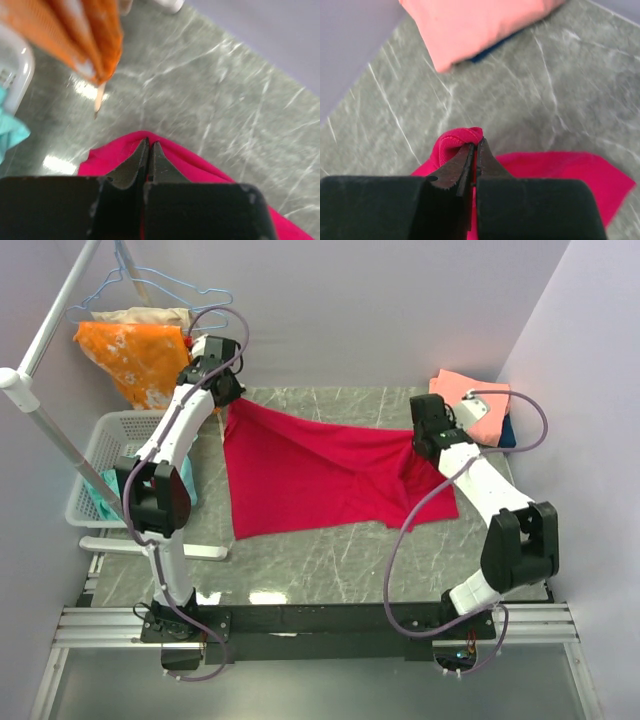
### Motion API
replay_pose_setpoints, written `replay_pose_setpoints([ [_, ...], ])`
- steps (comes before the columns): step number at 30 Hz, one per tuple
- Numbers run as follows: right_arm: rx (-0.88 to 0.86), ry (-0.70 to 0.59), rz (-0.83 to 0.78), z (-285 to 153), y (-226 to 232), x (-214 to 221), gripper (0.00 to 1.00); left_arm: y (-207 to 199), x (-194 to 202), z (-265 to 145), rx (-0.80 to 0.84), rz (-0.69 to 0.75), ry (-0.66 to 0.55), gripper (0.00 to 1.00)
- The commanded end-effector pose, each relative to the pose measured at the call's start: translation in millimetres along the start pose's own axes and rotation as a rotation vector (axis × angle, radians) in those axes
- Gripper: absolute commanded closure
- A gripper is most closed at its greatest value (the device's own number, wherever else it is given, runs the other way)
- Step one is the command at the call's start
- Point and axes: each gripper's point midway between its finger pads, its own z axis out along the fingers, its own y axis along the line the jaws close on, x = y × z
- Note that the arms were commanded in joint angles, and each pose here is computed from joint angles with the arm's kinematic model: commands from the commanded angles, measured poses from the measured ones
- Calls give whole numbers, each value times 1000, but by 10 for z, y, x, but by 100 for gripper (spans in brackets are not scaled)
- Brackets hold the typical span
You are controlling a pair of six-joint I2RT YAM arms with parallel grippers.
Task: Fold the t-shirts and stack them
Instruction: Flatten the tshirt out
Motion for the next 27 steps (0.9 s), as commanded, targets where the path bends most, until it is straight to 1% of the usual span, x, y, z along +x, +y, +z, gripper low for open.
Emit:
replay_pose_setpoints([
  [1,-2,-50,51,204,216,-300,100,-163,-263,39,23,-21,-62,99],
  [2,14,-37,42,266,202,-293,100,-167,-192,133,20,-11,-43,99],
  [3,39,-6,16,360,191,-168,98,-170,-147,180,21,-4,-31,99],
  [4,32,10,-2,385,242,-174,89,-186,-103,219,29,2,-16,99],
  [5,31,25,-27,413,261,-142,70,-179,-22,313,22,12,5,99],
  [7,22,29,-61,449,313,-127,51,-182,73,408,24,27,33,99],
  [8,12,22,-88,445,319,-159,43,-170,139,494,14,35,48,99],
  [9,-13,11,-85,398,358,-221,40,-169,169,532,11,38,57,99],
  [10,-27,-10,-74,370,387,-311,33,-184,214,569,18,43,73,99],
  [11,-51,-22,-70,324,426,-374,29,-188,253,623,18,50,83,99],
  [12,-87,-38,-95,237,452,-480,28,-186,274,649,16,51,89,99],
  [15,-203,-9,-140,65,605,-543,28,-180,325,721,14,61,97,99],
  [16,-195,40,-172,32,533,-441,30,-168,343,738,9,66,100,99],
  [17,-227,93,-175,-9,546,-333,31,-159,376,774,6,71,107,99],
  [19,-253,189,-195,-82,421,-41,35,-127,409,811,-5,80,116,99],
  [20,-292,258,-173,-152,413,124,37,-122,443,842,-5,85,124,99],
  [21,-290,317,-178,-196,255,345,39,-112,470,860,-9,86,131,99],
  [22,-307,351,-162,-228,215,458,41,-105,485,871,-12,85,135,99],
  [23,-330,412,-131,-302,192,605,42,-100,504,875,-11,86,139,99],
  [24,-325,460,-131,-340,49,795,44,-103,510,868,-7,86,142,99],
  [25,-334,485,-119,-366,22,875,47,-97,517,869,-8,86,143,99],
  [27,-338,548,-104,-435,-87,1060,49,-76,526,853,-10,86,146,99],
])
